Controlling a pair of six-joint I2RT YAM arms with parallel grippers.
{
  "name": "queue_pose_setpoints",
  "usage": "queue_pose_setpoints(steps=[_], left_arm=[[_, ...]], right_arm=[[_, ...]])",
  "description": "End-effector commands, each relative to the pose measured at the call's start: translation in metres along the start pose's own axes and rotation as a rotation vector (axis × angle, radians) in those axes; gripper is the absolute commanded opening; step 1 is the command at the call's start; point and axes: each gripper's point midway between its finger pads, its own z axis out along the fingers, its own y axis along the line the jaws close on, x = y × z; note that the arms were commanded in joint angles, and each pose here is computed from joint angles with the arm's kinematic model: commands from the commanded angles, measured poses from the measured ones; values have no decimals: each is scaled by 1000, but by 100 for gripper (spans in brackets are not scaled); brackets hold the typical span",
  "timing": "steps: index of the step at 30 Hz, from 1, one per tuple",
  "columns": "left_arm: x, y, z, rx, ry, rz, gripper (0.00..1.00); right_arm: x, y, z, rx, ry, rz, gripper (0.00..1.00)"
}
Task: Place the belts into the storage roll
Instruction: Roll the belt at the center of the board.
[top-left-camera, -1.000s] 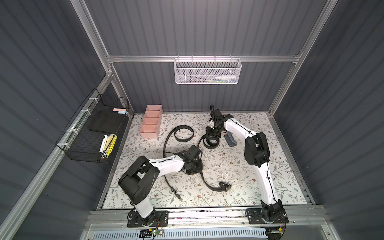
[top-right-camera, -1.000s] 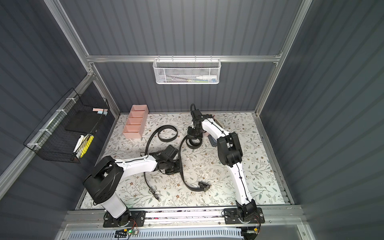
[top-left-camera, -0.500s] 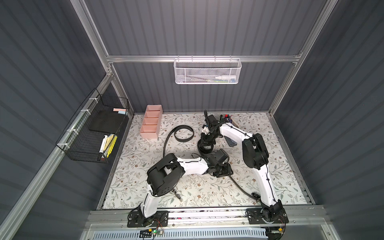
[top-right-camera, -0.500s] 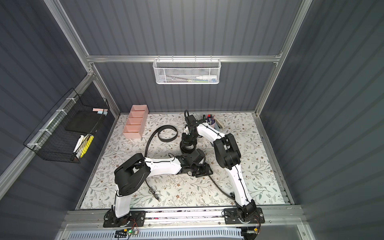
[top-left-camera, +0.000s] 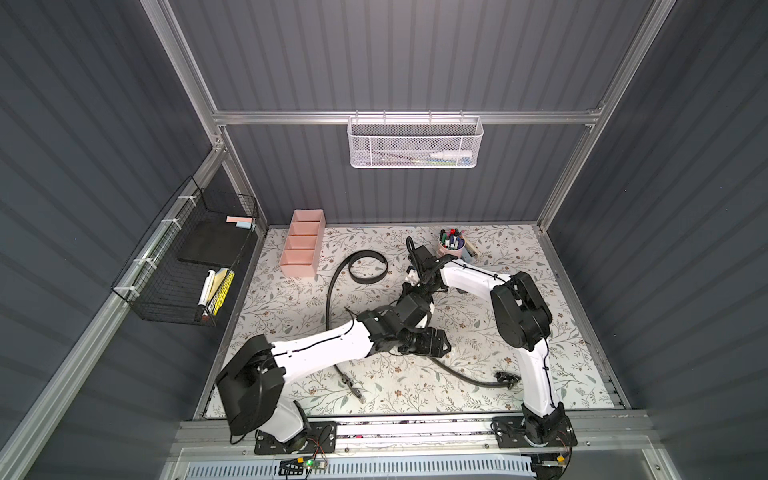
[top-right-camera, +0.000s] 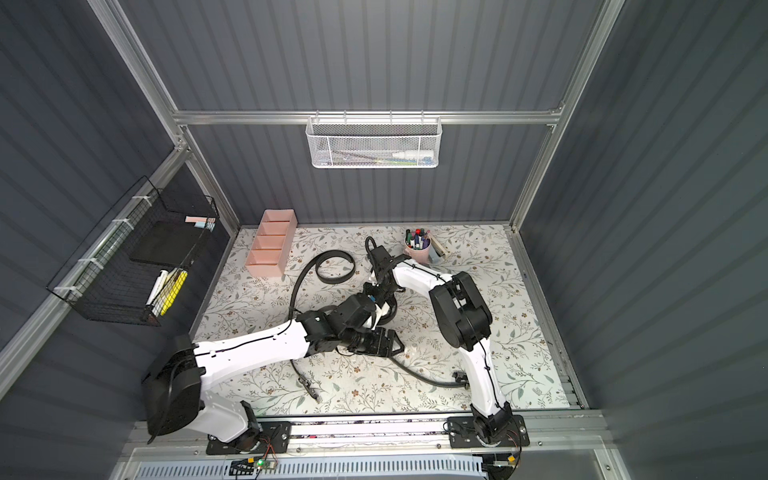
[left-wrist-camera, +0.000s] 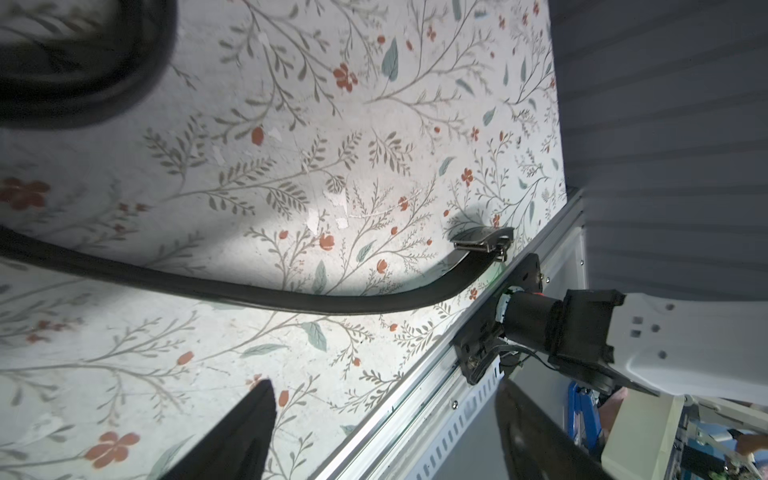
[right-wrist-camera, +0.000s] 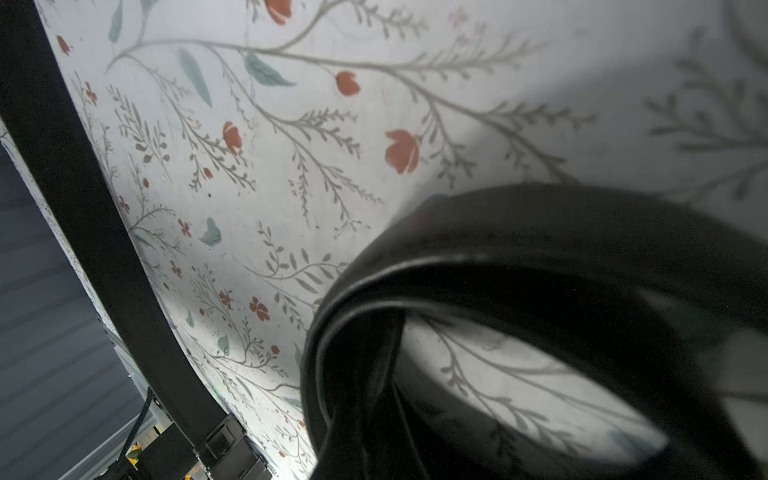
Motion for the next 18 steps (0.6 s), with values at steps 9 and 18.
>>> queue_pose_setpoints(steps=[9,18], left_arm=[[-62,123,-33,-132,-193,-131,75],[-72,149,0,-81,-205,-112,70]], right_arm=[[-6,16,-6,-75,-51,95,0],[-8,22,-1,-137,-40,169,0]])
